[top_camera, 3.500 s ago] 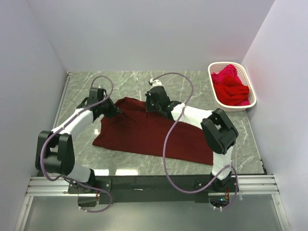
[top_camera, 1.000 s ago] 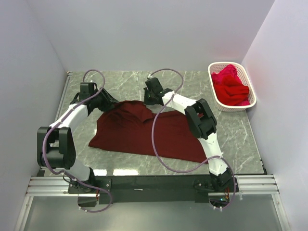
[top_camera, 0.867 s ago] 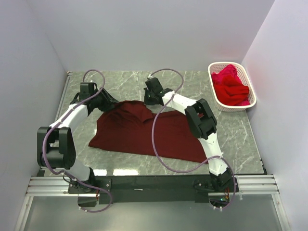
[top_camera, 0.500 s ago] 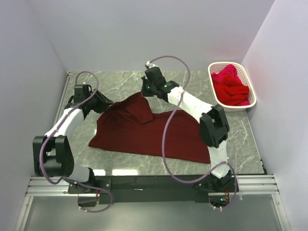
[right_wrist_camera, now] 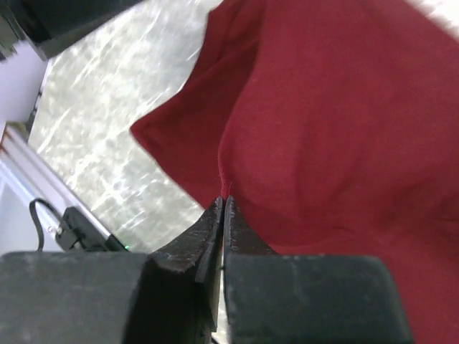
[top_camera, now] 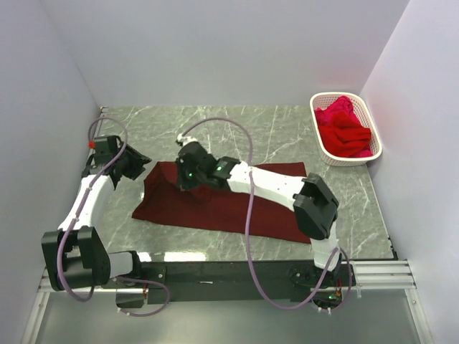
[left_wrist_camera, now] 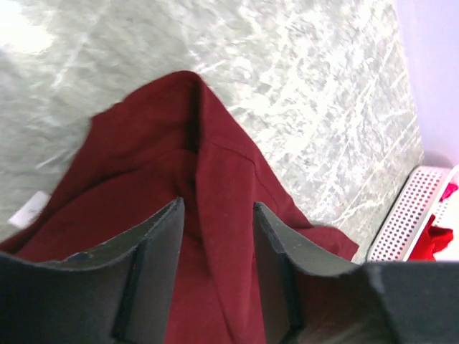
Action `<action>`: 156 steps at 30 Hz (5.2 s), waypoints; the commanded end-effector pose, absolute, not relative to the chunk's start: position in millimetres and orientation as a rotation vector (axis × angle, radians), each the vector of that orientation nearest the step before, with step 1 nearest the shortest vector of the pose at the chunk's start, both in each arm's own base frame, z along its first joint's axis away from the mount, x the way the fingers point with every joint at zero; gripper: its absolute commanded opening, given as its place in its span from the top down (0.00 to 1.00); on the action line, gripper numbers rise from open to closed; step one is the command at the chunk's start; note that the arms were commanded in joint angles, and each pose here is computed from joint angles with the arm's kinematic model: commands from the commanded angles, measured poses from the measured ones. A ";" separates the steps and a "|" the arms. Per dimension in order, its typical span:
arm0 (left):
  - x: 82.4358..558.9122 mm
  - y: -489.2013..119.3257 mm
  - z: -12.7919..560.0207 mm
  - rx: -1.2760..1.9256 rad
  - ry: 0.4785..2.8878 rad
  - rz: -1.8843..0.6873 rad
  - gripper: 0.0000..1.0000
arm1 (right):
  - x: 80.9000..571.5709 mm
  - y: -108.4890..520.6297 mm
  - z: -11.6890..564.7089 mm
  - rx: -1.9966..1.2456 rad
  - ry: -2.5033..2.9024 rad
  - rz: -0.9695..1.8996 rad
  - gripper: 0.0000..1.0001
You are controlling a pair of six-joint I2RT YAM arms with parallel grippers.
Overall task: Fold and stack the t-shirts
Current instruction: Fold the tshirt
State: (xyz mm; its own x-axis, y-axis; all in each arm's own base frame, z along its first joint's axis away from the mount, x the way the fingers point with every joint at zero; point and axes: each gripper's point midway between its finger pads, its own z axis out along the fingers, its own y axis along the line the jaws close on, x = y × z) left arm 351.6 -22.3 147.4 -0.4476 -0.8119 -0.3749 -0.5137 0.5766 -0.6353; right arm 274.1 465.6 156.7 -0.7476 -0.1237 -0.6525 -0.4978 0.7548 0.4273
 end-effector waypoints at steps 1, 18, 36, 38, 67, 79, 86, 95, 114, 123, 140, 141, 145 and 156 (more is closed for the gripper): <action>338.7 -21.1 145.1 -1.052 2.146 -0.593 0.50 | 270.2 489.0 158.6 -0.453 2.321 0.858 0.92; 272.6 -32.5 78.4 -1.143 2.361 -0.446 0.47 | 361.3 260.6 163.9 0.120 2.336 0.408 0.58; 282.1 -80.2 43.9 -0.925 2.553 -0.506 0.46 | 415.4 37.3 66.5 0.717 2.385 0.037 0.59; 282.4 -80.5 42.5 -0.927 2.559 -0.505 0.47 | 423.4 28.2 61.9 0.746 2.402 0.008 0.59; 299.2 -81.2 51.1 -0.884 2.558 -0.507 0.51 | 441.7 4.7 21.6 0.880 2.488 -0.094 0.70; 295.2 -77.6 45.6 -0.890 2.579 -0.470 0.56 | 438.3 5.7 39.9 0.883 2.433 -0.049 1.00; 284.3 -75.6 41.3 -0.904 2.598 -0.450 0.52 | 439.2 9.9 63.7 0.863 2.381 0.009 1.00; 281.7 -84.4 28.9 -0.882 2.618 -0.482 0.53 | 440.9 15.6 68.0 0.848 2.372 0.054 1.00; 302.6 -99.0 34.6 -0.828 2.600 -0.567 0.90 | 442.9 20.6 64.5 0.839 2.371 0.084 1.00; 320.3 -85.1 67.6 -0.796 2.534 -0.500 0.99 | 439.7 20.7 76.7 0.832 2.342 0.101 1.00; 351.9 -32.8 143.7 -0.882 2.306 -0.530 0.99 | 402.8 22.5 89.5 0.882 2.288 0.161 1.00; 351.9 -31.9 146.6 -0.891 2.295 -0.537 0.99 | 396.7 22.8 83.6 0.889 2.302 0.158 1.00; 352.6 -24.4 156.5 -0.919 2.258 -0.566 0.99 | 381.9 20.0 75.0 0.907 2.313 0.140 1.00; 336.4 -23.5 170.9 -0.968 2.201 -0.672 0.99 | 352.8 11.1 73.0 0.941 2.313 0.104 1.00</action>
